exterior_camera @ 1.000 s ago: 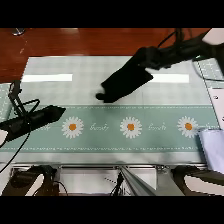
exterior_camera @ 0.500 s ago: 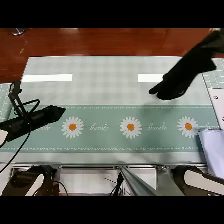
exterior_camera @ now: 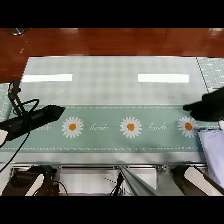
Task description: Fold the shirts.
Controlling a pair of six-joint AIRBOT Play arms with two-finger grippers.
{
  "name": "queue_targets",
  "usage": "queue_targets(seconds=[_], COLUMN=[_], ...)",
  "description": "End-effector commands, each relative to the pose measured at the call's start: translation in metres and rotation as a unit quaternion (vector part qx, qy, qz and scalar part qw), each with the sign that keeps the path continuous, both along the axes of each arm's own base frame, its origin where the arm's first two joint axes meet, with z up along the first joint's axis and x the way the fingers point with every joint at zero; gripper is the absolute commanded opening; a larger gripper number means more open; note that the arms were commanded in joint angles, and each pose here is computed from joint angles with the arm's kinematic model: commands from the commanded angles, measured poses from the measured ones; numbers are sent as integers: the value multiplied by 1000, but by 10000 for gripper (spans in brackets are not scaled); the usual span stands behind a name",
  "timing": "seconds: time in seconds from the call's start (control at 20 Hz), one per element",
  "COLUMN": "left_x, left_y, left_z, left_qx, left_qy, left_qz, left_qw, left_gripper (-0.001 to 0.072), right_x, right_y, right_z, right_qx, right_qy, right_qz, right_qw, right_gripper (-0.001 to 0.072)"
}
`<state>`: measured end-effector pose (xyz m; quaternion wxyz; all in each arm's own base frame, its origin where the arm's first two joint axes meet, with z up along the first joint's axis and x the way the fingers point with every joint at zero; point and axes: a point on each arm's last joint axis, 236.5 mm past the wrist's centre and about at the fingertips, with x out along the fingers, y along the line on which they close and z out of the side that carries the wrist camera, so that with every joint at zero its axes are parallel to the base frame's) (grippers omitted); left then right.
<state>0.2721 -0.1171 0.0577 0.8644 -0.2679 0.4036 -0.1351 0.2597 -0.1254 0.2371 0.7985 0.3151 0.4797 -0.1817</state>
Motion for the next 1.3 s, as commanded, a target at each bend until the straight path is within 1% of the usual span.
queue_targets(seconds=[0.0, 0.1, 0.2, 0.25, 0.35, 0.4, 0.45, 0.5, 0.55, 0.6, 0.7, 0.75, 0.8, 0.85, 0.9, 0.95, 1.0, 1.05, 1.1, 1.15, 1.2, 1.25], left_x=[2, 3, 5, 6, 9, 9, 8, 7, 6, 7, 17, 25, 33, 40, 46, 52, 62, 72, 82, 92, 100, 106], left_y=[1, 1, 2, 3, 4, 4, 4, 3, 2, 1, 6, 10, 14, 17, 17, 16, 14, 8, 0, -12, -27, -49], left_z=[1, 2, 3, 4, 6, 6, 6, 5, 5, 6, 19, 34, 51, 71, 93, 117, 141, 168, 191, 210, 222, 223], left_qx=[-1, 0, -1, -1, -2, -2, -2, -1, 5, 16, 24, 35, 39, 40, 45, 53, 53, 48, 43, 42, 40, 36], left_qy=[-5, -6, -10, -14, -19, -19, -19, -16, -20, -31, -61, -85, -102, -113, -125, -140, -155, -172, -184, -194, -198, -192], left_qz=[4, 4, 8, 10, 13, 13, 13, 11, 3, -8, -2, -2, 1, 4, -4, -16, -21, -28, -40, -59, -80, -108], left_qw=[1000, 1000, 1000, 1000, 1000, 1000, 1000, 1000, 1000, 999, 998, 996, 994, 993, 991, 989, 986, 984, 981, 978, 976, 975], left_gripper=[22, 22, 22, 23, 22, 23, 23, 23, 22, 23, 23, 23, 23, 22, 22, 22, 22, 22, 21, 21, 21, 21], right_x=[-80, -136, -196, -213, -228, -241, -255, -260, -250, -237, -208, -183, -150, -104, -58, -16, 19, 44, 67, 87, 105, 115], right_y=[-32, -49, -60, -59, -47, -45, -45, -45, -48, -53, -73, -86, -97, -99, -91, -74, -52, -29, -1, 30, 70, 109], right_z=[-34, -56, -66, -69, -78, -81, -84, -91, -96, -97, -88, -74, -53, -21, 16, 61, 103, 130, 142, 136, 116, 82], right_qx=[-26, -49, -78, -80, -82, -94, -102, -97, -90, -87, -115, -138, -159, -175, -183, -179, -150, -117, -86, -58, -30, -23], right_qy=[76, 134, 192, 203, 212, 228, 247, 260, 252, 233, 167, 105, 32, -66, -163, -266, -356, -410, -431, -424, -395, -341], right_qz=[-125, -208, -297, -332, -342, -358, -380, -387, -373, -356, -342, -327, -299, -244, -176, -115, -70, -28, 20, 74, 140, 208], right_qw=[989, 968, 932, 918, 912, 901, 886, 879, 888, 901, 918, 929, 941, 952, 953, 940, 920, 904, 898, 901, 908, 916], right_gripper=[23, 23, 23, 23, 24, 28, 144, 440, 593, 591, 589, 513, 378, 208, 25, 23, 23, 23, 23, 22, 23, 23])
